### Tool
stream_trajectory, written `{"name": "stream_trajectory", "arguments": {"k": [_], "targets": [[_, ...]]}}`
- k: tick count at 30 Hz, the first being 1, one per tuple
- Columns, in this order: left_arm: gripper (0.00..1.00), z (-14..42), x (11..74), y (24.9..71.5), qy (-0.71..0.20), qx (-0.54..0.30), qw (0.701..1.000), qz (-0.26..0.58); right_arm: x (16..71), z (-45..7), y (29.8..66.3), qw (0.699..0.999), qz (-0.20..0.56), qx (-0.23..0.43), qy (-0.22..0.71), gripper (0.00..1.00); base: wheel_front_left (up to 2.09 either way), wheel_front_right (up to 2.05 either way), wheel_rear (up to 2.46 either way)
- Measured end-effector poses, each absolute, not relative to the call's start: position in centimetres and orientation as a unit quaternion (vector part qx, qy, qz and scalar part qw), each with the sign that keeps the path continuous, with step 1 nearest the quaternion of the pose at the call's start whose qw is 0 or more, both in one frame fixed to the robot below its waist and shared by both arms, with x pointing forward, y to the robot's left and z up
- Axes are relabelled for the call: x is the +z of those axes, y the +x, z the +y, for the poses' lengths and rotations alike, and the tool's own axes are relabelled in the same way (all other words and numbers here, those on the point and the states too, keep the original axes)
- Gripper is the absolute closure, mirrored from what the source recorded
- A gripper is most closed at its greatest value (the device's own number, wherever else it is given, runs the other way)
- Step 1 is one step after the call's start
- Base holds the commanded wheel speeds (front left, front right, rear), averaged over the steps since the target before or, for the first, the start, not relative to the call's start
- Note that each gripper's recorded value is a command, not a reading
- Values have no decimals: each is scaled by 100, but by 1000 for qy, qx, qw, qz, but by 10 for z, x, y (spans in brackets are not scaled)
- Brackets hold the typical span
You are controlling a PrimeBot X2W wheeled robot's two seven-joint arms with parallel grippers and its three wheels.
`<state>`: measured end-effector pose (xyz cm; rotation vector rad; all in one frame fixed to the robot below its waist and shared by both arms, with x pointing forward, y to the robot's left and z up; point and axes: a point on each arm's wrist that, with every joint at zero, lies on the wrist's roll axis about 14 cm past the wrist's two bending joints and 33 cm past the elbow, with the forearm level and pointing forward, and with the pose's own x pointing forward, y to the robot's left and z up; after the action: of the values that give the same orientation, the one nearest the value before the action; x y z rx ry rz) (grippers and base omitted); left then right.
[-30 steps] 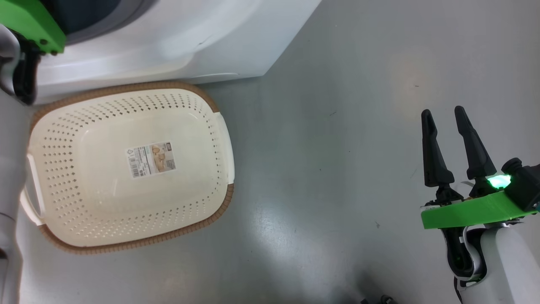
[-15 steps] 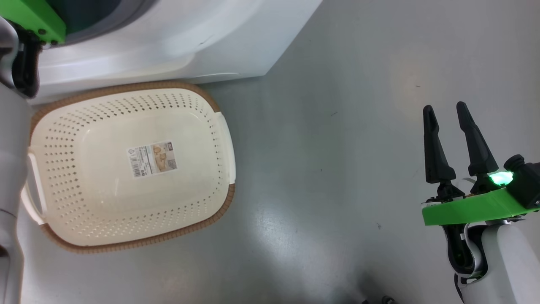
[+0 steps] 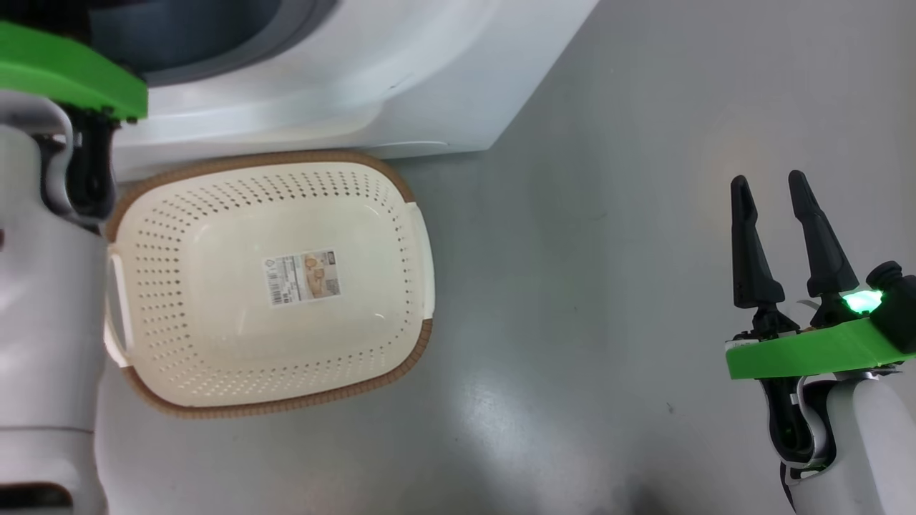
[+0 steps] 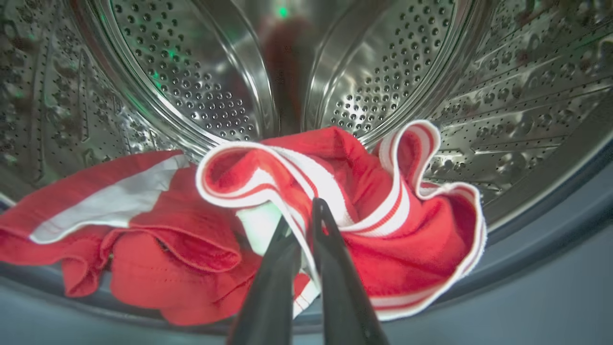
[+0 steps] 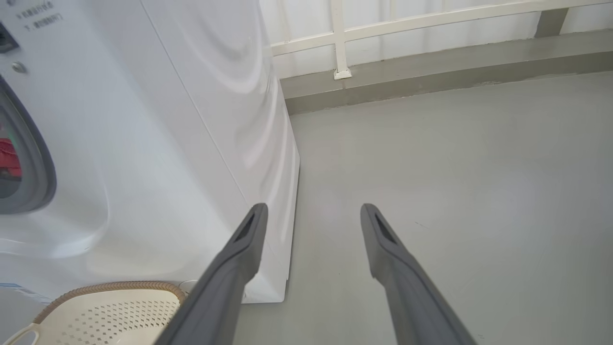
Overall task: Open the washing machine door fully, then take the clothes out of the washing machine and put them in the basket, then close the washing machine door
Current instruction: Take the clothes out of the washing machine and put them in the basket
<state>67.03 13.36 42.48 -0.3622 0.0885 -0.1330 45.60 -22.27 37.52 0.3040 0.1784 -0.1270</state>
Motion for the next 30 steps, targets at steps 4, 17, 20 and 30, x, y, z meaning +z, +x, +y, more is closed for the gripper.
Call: {"name": "stream_trajectory", "arguments": {"k": [4,17,20,30], "targets": [[100,144,438,657,-182,-52,982,19,381,-218,459,984,81,-54,152,0,0,0,0],[100,160,469,612,-176,-30,983,-44,394,-209,462,986,68,-35,149,0,0,0,0],[100,163,480,601,-172,-30,983,-61,396,-208,461,986,67,-33,149,0,0,0,0],[100,172,517,562,-155,-27,980,-120,408,-208,455,987,57,-28,147,0,0,0,0]]}}
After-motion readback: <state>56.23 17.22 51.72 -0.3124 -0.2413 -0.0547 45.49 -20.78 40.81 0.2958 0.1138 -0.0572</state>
